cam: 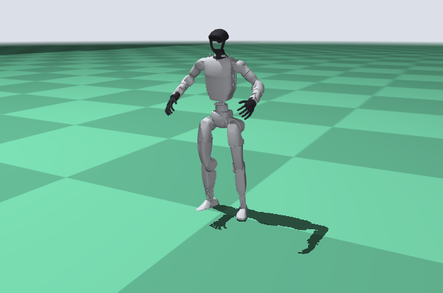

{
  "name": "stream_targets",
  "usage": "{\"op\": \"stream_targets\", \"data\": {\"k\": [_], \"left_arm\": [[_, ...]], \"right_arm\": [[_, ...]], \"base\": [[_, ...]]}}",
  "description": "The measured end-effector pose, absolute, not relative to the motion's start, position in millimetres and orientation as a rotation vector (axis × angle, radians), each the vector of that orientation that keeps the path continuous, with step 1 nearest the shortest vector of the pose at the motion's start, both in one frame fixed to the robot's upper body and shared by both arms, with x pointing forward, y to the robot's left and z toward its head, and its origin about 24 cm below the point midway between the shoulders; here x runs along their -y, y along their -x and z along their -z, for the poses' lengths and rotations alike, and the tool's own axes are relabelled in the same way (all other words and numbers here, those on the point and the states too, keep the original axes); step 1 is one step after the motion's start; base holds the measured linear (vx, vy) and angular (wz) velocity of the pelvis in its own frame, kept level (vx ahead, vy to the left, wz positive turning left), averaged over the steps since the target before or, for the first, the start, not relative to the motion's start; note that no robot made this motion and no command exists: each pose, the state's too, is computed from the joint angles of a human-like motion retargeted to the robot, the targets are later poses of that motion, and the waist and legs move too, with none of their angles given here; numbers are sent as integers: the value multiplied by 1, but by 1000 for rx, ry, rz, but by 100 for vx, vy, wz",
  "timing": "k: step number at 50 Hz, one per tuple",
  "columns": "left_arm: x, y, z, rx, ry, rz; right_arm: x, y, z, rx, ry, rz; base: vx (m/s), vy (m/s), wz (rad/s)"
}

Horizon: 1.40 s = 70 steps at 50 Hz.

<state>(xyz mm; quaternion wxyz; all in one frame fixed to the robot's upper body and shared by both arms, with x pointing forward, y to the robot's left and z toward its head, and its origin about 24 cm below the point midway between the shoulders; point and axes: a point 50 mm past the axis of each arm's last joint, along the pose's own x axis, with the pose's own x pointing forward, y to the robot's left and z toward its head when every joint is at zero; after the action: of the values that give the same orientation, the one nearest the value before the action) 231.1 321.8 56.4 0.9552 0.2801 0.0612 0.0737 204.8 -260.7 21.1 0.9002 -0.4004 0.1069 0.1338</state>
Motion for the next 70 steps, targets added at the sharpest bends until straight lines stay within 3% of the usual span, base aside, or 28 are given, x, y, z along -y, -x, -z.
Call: {"op": "stream_targets", "data": {"k": [8,15,19,23,28,32,37,42,45,48,54,57,60,66,70], "left_arm": [[-336,-249,-45,-171,-577,-328],[-348,-291,-83,-14,-507,-694],[-332,-318,-112,96,-448,-787],[-289,-344,-149,280,-534,-637],[-219,-357,-203,571,-815,-149],[-211,-356,-229,619,-937,38],[-285,-354,-242,522,-820,-358],[-363,-329,-239,435,-366,-987],[-384,-316,-232,394,-198,-1203],[-386,-314,-219,354,-345,-1111],[-352,-318,-194,238,-955,-340],[-352,-312,-185,165,-1089,-205],[-379,-304,-182,125,-1022,-429],[-432,-284,-213,225,-418,-1200],[-421,-294,-245,326,-237,-1331]], "right_arm": [[220,-214,-2,-196,704,-309],[190,-223,-3,-120,622,-323],[178,-223,0,-118,588,-340],[166,-221,5,-120,583,-400],[150,-220,6,-100,613,-569],[143,-220,4,-95,616,-653],[154,-227,-3,-80,618,-560],[179,-229,-1,-119,625,-345],[196,-224,4,-161,620,-227],[205,-218,10,-196,608,-189],[202,-206,18,-236,627,-390],[196,-206,17,-228,653,-484],[194,-210,14,-204,659,-477],[200,-216,14,-213,623,-284],[201,-213,21,-246,574,-190]], "base": [[1,11,1],[-1,7,3],[0,0,0],[3,-2,9],[9,-8,13],[11,-19,-14],[13,-21,-25],[15,-19,-11],[14,-15,12],[12,-10,24],[11,-3,22],[9,2,4],[7,3,-10],[5,5,-23],[2,9,-15]]}}
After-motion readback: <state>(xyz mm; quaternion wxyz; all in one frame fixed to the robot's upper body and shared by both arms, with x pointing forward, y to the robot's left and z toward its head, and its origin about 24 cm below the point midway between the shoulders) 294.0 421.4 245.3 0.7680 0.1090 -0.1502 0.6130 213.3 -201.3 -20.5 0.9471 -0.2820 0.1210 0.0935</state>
